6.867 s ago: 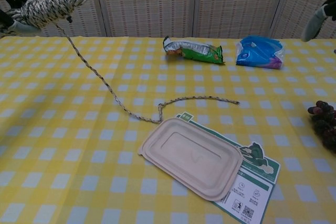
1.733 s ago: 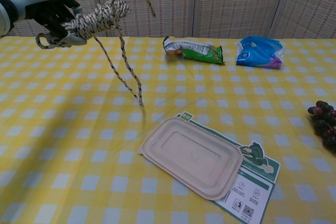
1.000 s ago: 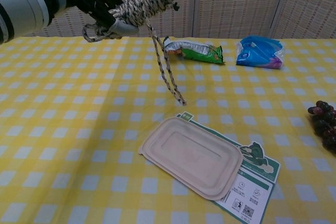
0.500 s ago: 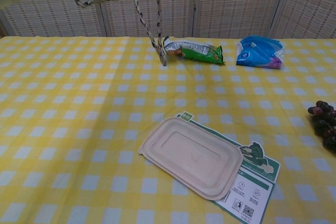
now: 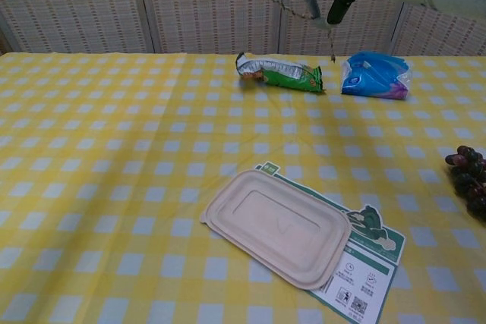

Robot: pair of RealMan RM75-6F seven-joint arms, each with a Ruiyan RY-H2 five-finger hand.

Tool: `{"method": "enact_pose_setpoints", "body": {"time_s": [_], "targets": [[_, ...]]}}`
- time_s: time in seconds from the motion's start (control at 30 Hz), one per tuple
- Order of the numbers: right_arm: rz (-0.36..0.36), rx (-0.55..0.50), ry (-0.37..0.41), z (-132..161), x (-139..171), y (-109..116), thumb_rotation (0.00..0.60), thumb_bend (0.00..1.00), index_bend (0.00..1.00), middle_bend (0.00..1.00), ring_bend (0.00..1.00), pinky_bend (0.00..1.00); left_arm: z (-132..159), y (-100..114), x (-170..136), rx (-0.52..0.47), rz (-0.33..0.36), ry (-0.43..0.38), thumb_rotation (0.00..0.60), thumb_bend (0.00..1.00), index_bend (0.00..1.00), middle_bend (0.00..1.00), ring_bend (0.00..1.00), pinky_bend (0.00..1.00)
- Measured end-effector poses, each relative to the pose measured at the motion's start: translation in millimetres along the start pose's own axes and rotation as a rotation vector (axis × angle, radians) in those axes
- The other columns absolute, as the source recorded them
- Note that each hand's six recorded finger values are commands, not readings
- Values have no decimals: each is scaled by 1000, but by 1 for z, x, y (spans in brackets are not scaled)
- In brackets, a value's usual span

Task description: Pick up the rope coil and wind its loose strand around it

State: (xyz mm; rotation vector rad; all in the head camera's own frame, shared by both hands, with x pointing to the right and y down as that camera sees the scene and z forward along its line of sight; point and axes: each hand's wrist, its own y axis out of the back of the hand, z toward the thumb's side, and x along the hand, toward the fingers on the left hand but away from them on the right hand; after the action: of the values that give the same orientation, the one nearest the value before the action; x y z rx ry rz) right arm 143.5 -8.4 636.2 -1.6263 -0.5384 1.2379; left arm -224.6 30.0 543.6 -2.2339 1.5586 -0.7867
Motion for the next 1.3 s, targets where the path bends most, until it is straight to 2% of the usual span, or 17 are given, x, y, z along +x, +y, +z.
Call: {"method": "enact_pose_setpoints", "body": {"time_s": [0.5,0.73,1.07,1.3], "targets": [[95,124,130,17,34,-50,600,449,608,355,157,214,-28,18,11,5,44,103,600,246,773,747,574,446],[106,171,240,44,55,-56,600,448,610,355,157,214,-41,24,13,62,65,150,600,246,775,750,582,446],[51,211,361,86,78,-31,600,449,610,364,157,214,-57,26,14,297,105,229,600,246,776,753,584,446],[-68,211,427,118,86,15,600,449,621,371,158,214,-72,16,12,494,101,269,600,246,777,755,584,446]]}}
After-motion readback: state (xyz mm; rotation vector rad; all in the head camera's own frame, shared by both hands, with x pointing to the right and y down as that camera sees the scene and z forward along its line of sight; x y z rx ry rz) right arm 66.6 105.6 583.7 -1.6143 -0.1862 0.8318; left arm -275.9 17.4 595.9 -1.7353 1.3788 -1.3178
